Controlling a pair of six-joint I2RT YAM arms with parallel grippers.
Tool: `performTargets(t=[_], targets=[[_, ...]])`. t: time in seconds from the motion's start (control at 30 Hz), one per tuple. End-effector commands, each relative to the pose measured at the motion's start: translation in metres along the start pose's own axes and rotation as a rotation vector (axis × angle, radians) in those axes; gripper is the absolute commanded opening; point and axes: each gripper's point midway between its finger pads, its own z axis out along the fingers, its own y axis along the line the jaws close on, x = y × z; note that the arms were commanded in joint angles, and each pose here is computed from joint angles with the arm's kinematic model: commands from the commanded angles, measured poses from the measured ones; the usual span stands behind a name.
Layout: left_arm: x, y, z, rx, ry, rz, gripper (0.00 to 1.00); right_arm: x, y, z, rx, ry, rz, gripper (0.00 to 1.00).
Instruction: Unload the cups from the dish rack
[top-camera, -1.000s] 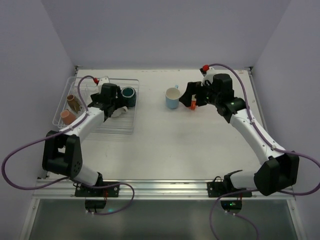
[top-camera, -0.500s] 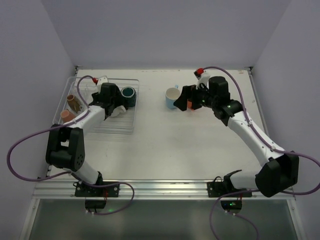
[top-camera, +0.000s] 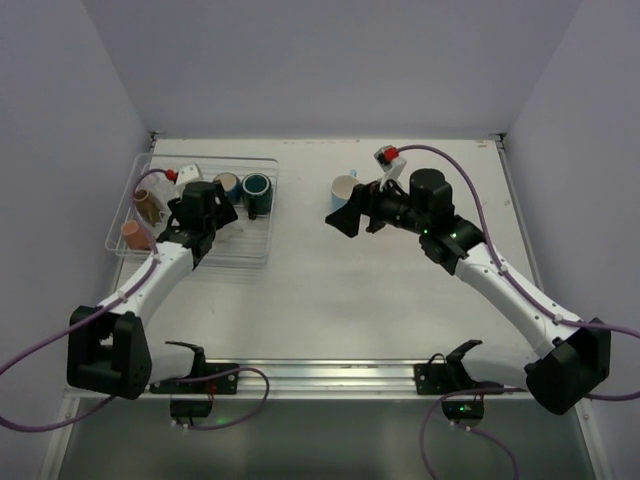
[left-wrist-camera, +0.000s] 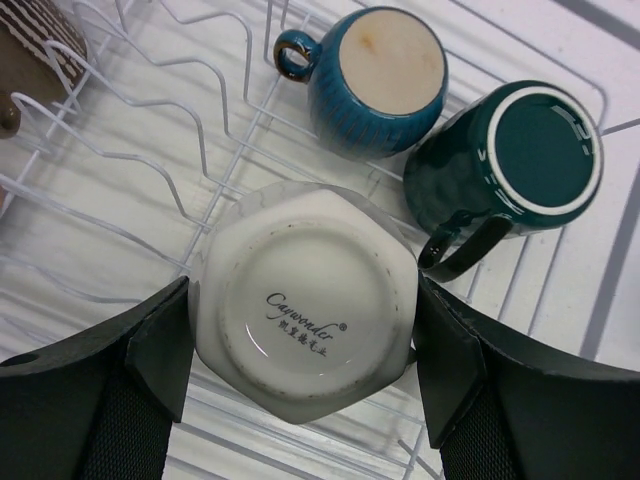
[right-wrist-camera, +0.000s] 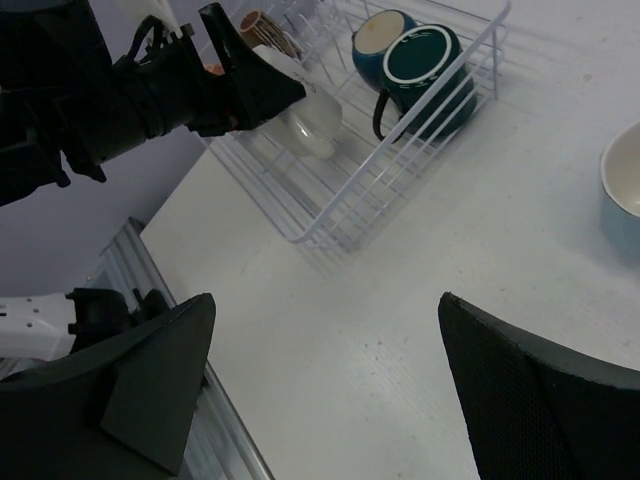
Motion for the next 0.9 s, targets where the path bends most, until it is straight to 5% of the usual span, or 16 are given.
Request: performTargets(t=[0.0, 0.43, 0.87], targets=[[-0.046, -0.016, -0.02, 0.092, -0.155, -0.097, 0.05, -0.019, 0.031, 0.001, -0.11, -0.098, 0.032, 0.95], [-0.114, -0.091, -0.155, 0.712, -0.301, -0.188, 0.02, -0.026, 0.064, 0.024, -0.278, -0.202, 0.333, 0.9], [-0.104, -0.127, -0.252, 1.238, -0.291, -0.259, 0.02, -0.037, 0.073, 0.052, -0.37, -0.248, 0.561, 0.94]])
